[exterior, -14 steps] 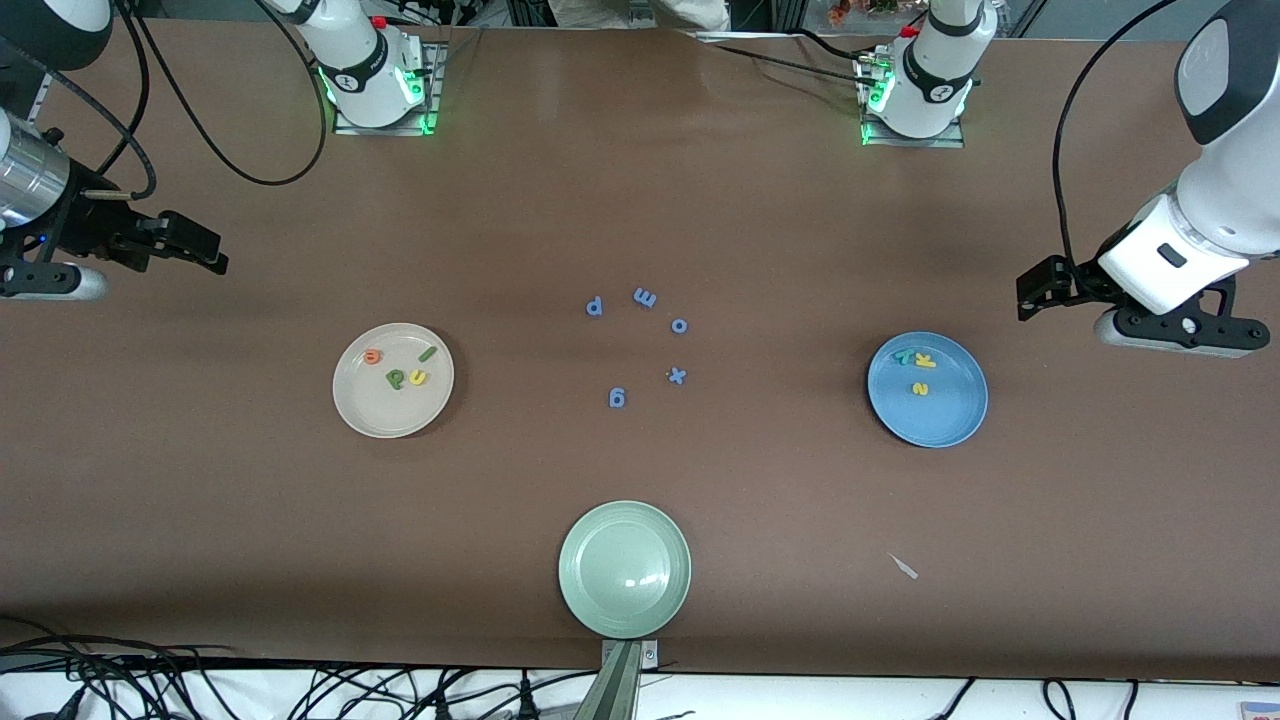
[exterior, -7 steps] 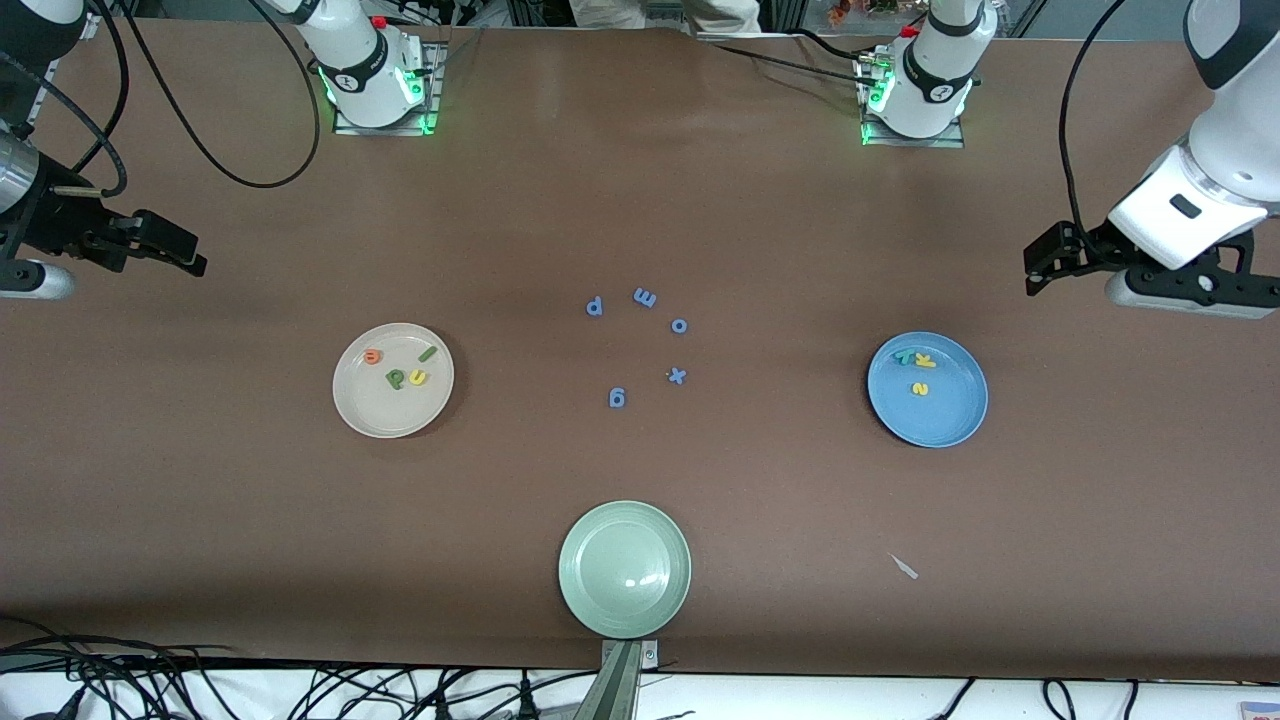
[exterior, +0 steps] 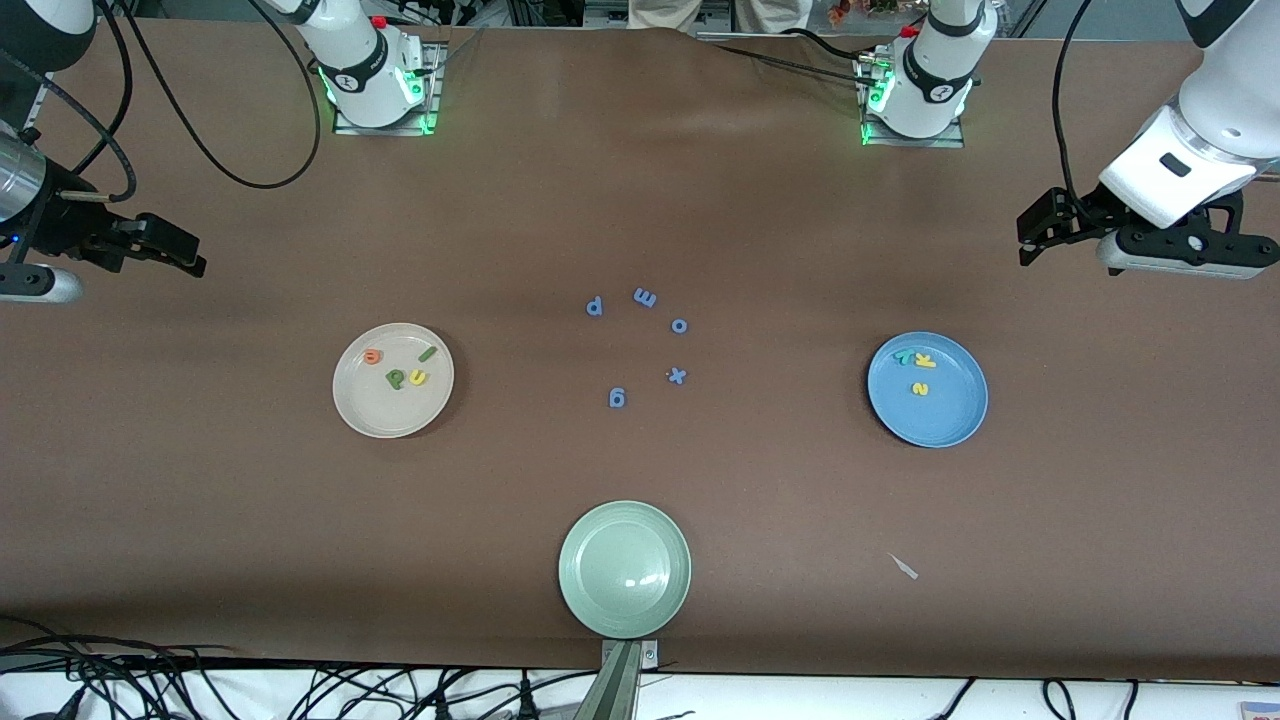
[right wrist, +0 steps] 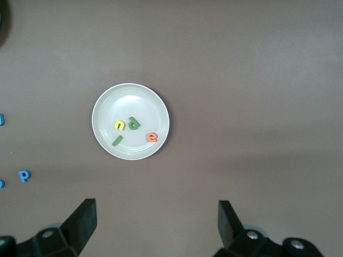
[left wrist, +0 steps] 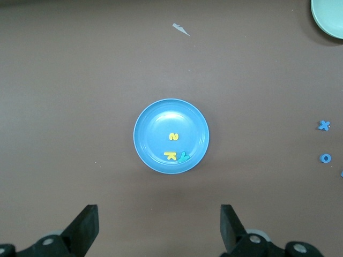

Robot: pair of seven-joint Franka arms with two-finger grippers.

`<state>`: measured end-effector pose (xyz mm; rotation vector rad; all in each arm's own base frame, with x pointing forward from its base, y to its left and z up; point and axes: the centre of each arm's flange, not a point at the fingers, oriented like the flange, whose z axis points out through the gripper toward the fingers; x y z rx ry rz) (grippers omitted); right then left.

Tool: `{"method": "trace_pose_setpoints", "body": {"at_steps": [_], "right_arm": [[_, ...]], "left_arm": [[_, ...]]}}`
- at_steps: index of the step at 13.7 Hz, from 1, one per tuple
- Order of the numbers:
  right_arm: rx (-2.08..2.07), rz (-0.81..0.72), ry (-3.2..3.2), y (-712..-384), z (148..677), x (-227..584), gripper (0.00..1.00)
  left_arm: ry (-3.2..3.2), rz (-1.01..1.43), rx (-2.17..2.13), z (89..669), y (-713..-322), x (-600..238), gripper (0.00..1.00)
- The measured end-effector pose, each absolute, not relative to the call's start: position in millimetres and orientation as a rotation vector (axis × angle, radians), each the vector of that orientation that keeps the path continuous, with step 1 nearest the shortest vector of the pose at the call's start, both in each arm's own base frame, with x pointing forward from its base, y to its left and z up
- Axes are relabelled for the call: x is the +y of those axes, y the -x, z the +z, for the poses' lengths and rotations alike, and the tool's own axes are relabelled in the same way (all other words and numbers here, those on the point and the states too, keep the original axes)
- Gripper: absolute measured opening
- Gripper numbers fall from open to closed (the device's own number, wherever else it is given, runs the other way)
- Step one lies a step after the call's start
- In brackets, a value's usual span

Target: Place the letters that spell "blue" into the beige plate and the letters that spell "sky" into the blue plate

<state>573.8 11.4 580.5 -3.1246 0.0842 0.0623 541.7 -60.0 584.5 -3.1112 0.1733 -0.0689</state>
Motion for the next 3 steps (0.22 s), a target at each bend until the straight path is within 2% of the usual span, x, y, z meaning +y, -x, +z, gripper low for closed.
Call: {"method": "trace_pose_setpoints", "body": {"at_steps": [3], "right_arm": [[0.076, 0.064, 3.125, -573.6, 580.9, 14.3, 1.0]], "left_arm": [[3.111, -0.065, 0.173, 583.7, -541.5, -59.9, 1.0]]}}
